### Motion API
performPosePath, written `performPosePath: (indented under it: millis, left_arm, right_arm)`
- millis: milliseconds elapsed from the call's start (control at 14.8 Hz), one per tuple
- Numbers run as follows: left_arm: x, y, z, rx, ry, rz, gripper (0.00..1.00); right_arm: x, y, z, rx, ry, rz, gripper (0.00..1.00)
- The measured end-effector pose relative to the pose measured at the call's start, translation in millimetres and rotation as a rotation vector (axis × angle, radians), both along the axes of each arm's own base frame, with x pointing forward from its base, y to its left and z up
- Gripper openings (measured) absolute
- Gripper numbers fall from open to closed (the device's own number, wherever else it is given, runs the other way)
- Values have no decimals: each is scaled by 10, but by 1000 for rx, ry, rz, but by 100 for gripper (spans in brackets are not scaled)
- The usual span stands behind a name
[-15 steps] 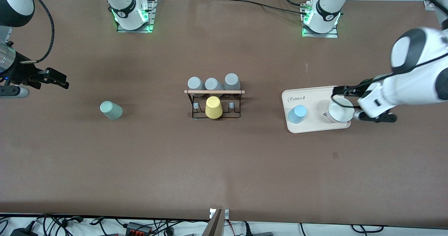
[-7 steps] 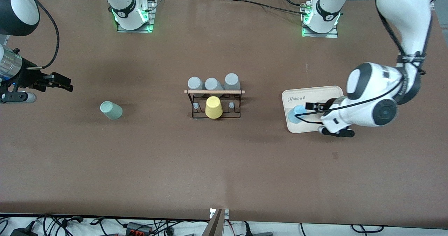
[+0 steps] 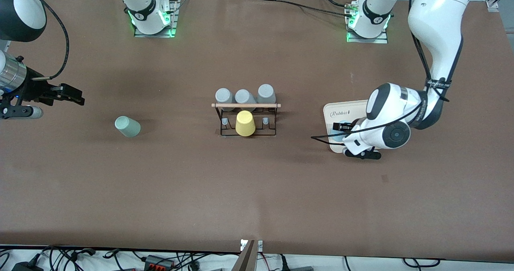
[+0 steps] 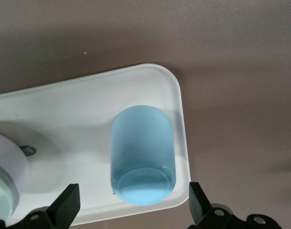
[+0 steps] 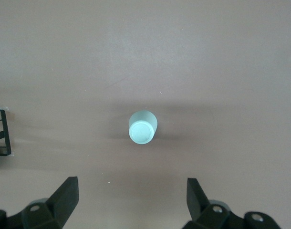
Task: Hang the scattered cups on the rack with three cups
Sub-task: 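Close the left gripper on the light blue cup and lift it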
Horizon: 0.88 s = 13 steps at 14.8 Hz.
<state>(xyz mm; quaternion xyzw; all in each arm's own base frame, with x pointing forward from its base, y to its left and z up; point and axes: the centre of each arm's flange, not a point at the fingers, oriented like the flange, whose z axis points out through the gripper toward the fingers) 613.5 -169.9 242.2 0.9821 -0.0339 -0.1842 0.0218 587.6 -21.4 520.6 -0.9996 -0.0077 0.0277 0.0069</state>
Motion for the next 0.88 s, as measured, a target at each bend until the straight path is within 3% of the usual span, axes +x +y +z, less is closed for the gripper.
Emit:
performPosePath:
  millis: [338,406,541,676,879]
  left_arm:
    - [-52,-26,-178,11,2,2,100]
    - [-51,-18,-202,21,-7,-9,92]
    - [-58,-44,-246,35,-13,-29,88]
    - [-69,-102,-240,36,-16,-38,67]
    - [-24,-150,-146,31,-41,-39,65]
  right_arm:
    - [3,-1,-3,0,-1,0,100]
    - [3,-1,-3,0,-1,0,100]
    - [5,-1,-2,0,-2,0,100]
    - [5,-1,-3,0,-2,0,100]
    - [5,0,-3,0,-2,0,100]
